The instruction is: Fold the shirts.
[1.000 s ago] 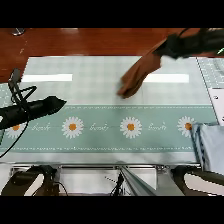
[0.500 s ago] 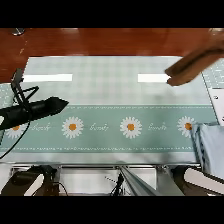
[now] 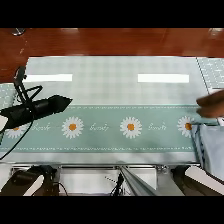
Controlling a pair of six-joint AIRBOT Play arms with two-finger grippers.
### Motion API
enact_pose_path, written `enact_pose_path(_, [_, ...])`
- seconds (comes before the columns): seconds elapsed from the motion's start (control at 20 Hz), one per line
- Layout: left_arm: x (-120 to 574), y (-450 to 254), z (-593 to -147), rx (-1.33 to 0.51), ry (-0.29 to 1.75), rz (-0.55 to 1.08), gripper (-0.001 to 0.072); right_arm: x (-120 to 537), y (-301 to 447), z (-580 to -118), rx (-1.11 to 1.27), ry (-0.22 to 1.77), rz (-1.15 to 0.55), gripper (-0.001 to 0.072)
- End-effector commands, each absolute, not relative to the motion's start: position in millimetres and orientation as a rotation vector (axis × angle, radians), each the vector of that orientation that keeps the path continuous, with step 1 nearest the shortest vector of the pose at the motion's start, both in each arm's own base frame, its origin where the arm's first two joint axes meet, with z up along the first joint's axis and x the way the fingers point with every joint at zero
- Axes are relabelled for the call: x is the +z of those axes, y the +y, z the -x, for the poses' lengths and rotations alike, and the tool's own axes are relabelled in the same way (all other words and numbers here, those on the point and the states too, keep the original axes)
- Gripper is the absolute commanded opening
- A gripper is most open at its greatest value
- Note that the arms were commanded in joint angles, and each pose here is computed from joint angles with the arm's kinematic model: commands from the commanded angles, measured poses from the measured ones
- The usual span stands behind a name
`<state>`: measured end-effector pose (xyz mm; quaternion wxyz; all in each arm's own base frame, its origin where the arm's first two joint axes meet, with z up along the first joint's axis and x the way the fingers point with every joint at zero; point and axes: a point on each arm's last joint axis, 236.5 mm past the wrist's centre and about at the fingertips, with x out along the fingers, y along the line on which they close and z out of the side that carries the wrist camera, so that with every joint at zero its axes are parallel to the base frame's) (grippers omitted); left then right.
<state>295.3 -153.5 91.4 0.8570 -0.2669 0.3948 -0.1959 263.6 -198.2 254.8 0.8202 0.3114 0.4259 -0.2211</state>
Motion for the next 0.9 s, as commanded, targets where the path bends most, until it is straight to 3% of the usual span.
enact_pose_path(0.0, [98.7, -151.8, -304.0, -0.409, 0.773, 0.545, 0.0019, 242.7, -218.5, -189.5, -0.715, 0.963, -0.711, 0.002])
enact_pose_path(0.2, [101.4, -150.1, -307.6, -0.404, 0.753, 0.545, 0.0019, 200.5, -202.3, -135.5, -0.847, 1.037, -0.809, 0.0022])
enact_pose_path(0.35, [104.3, -148.4, -311.2, -0.397, 0.734, 0.55, 0.0019, 174.1, -199.6, -64.9, -1.141, 1.134, -0.794, 0.0022])
enact_pose_path(0.55, [110.8, -144.6, -318.6, -0.382, 0.692, 0.557, 0.0019, 148.9, -184.0, -3.5, -1.404, 1.16, -0.764, 0.0027])
enact_pose_path(0.6, [111.7, -144.1, -319.6, -0.38, 0.686, 0.558, 0.0019, 143.0, -180.7, 11.6, -1.486, 1.159, -0.772, 0.0111])
enact_pose_path(0.7, [113.0, -143.2, -321.0, -0.377, 0.677, 0.559, 0.0019, 134.8, -177.0, 25.4, -1.56, 1.163, -0.776, 0.0205])
enact_pose_path(0.75, [113.8, -142.8, -321.8, -0.375, 0.672, 0.56, 0.0019, 132.5, -176.8, 27.3, -1.574, 1.166, -0.784, 0.0337])
enact_pose_path(0.8, [114.1, -142.5, -322.4, -0.374, 0.67, 0.56, 0.0019, 131.6, -179.6, 25.6, -1.57, 1.168, -0.78, 0.0536])
enact_pose_path(0.85, [113.4, -142.4, -322.9, -0.373, 0.671, 0.561, 0.0019, 129.0, -182.9, 19.3, -1.54, 1.168, -0.78, 0.0629])
